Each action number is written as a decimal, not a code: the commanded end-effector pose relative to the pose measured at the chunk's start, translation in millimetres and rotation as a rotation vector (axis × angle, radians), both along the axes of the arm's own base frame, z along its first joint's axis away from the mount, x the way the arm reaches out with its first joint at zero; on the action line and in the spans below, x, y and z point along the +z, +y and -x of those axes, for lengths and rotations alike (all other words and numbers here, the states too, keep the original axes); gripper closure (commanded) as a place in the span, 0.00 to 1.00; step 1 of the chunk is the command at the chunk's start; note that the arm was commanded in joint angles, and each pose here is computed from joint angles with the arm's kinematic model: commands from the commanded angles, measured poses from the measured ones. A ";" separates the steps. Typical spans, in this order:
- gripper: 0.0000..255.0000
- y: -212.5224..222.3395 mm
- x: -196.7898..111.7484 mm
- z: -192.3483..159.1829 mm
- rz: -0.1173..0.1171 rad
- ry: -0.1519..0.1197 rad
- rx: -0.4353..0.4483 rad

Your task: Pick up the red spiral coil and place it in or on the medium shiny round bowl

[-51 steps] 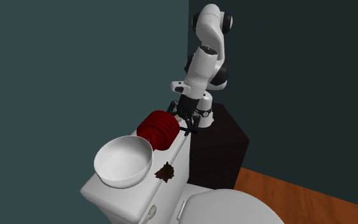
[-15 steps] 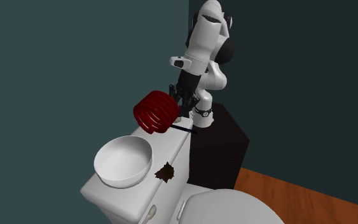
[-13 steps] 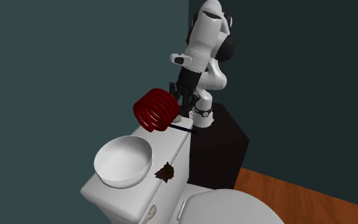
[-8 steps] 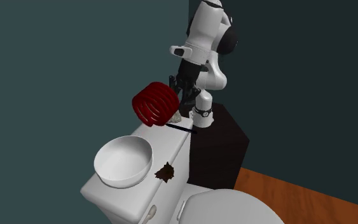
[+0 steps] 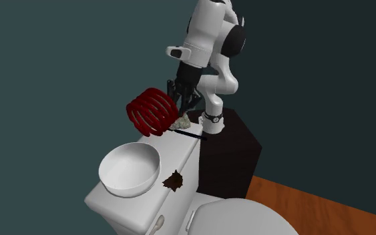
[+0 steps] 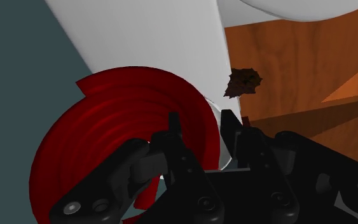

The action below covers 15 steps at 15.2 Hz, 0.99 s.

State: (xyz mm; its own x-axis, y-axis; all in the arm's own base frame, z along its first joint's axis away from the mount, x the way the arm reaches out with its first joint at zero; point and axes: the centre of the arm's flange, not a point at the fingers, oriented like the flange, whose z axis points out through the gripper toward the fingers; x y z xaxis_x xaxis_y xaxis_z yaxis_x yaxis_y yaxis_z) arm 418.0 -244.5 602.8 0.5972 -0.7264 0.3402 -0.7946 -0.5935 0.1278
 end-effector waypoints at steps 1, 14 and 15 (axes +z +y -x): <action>1.00 -18.2 0.9 -19.8 0.001 -0.001 0.000; 1.00 -88.7 -35.9 -83.6 0.001 -0.001 0.000; 1.00 -88.7 -41.2 -83.6 0.001 -0.001 0.000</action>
